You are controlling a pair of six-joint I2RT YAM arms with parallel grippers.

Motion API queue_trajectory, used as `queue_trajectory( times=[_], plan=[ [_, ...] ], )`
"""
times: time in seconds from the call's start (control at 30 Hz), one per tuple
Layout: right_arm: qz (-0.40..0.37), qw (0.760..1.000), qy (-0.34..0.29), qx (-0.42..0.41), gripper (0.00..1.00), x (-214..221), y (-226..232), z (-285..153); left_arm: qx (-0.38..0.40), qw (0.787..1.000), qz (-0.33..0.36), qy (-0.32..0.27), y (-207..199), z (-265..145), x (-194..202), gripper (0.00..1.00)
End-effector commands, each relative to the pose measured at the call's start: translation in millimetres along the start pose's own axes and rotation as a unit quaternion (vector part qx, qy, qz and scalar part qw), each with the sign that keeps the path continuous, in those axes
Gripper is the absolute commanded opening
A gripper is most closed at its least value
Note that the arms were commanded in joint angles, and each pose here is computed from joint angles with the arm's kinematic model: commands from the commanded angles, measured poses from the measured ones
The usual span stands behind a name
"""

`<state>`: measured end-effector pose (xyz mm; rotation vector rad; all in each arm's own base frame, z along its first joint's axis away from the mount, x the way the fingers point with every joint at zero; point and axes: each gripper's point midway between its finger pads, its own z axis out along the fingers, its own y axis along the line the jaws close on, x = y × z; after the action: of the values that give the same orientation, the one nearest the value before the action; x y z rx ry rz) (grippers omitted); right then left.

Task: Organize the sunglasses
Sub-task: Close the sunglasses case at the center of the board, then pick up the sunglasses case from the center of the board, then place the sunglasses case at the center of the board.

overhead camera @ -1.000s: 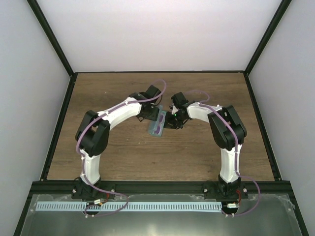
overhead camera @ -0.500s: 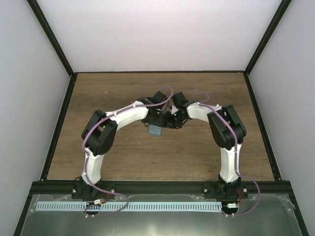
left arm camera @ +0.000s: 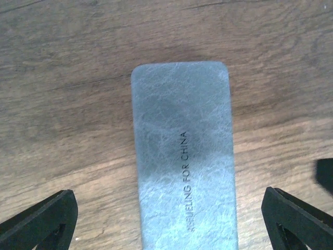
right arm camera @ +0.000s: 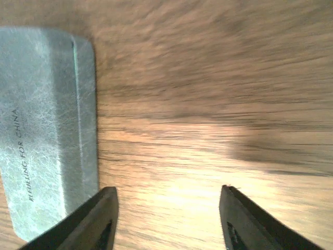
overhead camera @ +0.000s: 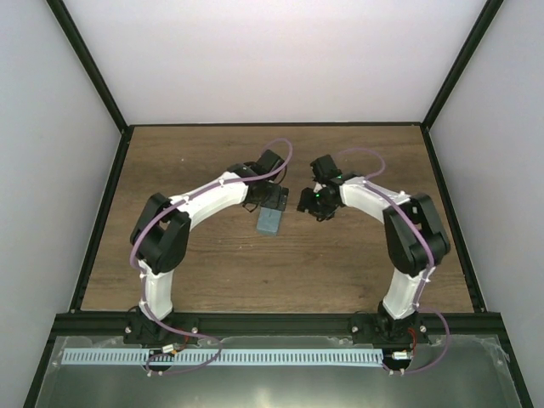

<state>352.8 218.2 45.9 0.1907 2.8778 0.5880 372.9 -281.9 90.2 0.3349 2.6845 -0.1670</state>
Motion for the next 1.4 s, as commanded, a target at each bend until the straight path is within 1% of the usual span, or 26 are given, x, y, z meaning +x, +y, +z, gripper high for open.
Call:
queue_trajectory(
  times=[0.0,0.1,0.3,0.4,0.57,0.63,0.7,0.83,1.0,1.17,1.37],
  plan=[
    [0.042,0.997,-0.059,0.032,0.61,-17.6,-32.9,-37.4,0.004,1.0,0.008,0.008,-8.1,15.4,-5.3,1.0],
    [0.055,0.996,-0.061,0.027,0.64,-15.8,-42.4,-43.3,0.004,1.0,0.012,0.015,-12.9,24.7,-5.7,1.0],
    [0.054,0.996,-0.061,0.028,0.65,-10.8,-50.5,-47.7,-0.012,0.999,0.018,0.036,-14.0,48.3,0.2,0.99],
    [0.05,0.997,-0.06,0.027,0.65,-8.6,-51.6,-48.8,-0.021,0.999,0.021,0.045,-12.1,57.5,4.6,0.91],
    [0.046,0.997,-0.057,0.029,0.65,-6.1,-53.5,-49.1,-0.031,0.998,0.019,0.047,-7.0,55.5,8.1,0.7],
    [0.045,0.997,-0.056,0.028,0.65,-5.1,-53.9,-48.6,-0.039,0.998,0.018,0.047,-2.5,53.4,12.3,0.64],
    [0.045,0.997,-0.054,0.025,0.65,-4.0,-53.5,-48.2,-0.048,0.998,0.015,0.044,3.4,47.6,15.4,0.63],
    [0.046,0.998,-0.048,0.018,0.65,0.3,-53.0,-44.8,-0.067,0.997,0.006,0.033,19.1,21.6,22.8,0.64],
    [0.048,0.998,-0.04,0.013,0.64,6.2,-55.3,-38.1,-0.069,0.997,-0.014,0.025,36.3,-4.1,43.7,0.64],
    [0.047,0.998,-0.045,0.009,0.64,3.8,-54.5,-36.5,-0.062,0.998,-0.029,0.008,54.9,-23.2,72.5,0.64],
    [0.051,0.998,-0.031,-0.007,0.64,5.4,-49.6,-29.0,-0.027,0.998,-0.056,0.007,73.0,-26.4,114.9,0.65]
  ],
)
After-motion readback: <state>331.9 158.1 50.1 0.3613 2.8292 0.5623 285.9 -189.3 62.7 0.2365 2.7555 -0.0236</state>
